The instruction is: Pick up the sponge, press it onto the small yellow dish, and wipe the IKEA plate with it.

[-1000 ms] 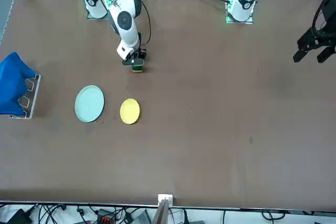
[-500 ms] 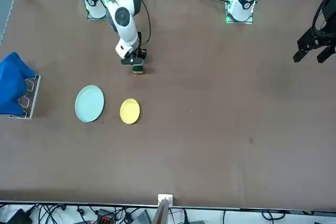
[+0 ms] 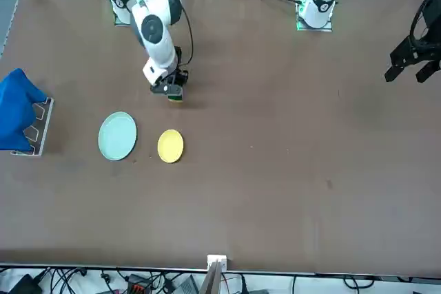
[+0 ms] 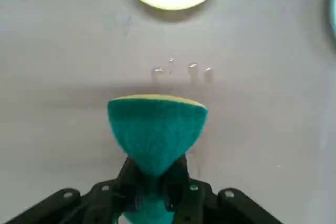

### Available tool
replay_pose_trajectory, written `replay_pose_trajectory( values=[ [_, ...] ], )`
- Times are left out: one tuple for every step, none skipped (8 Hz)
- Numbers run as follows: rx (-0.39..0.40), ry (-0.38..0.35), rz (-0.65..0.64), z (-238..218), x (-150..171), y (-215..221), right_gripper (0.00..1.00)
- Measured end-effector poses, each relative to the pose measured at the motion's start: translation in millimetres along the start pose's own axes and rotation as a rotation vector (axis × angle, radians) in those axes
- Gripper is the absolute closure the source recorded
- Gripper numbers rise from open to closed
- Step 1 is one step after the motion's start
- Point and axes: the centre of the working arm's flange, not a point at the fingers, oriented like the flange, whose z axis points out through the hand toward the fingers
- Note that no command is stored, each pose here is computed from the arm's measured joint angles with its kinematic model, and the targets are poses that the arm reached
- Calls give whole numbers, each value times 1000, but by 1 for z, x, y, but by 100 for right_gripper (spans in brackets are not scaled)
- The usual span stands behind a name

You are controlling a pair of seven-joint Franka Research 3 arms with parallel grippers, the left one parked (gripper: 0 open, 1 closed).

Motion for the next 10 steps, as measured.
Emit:
replay_pose_trajectory(
  values=[
    [-9,-26,-2,-25,19,4,78],
    [-15,-47,-9,-46,37,10,78],
    [-21,-67,-16,-60,54,17,78],
    [-14,-96,-24,-67,70,24,78],
    [14,-134,-38,-71,86,29,76],
    [44,-172,-50,-72,102,34,76],
    [62,-203,-57,-70,118,39,77],
    [67,-224,-66,-67,132,40,77],
    [66,-236,-72,-61,144,39,77],
    [71,-243,-82,-52,154,37,77]
  ],
)
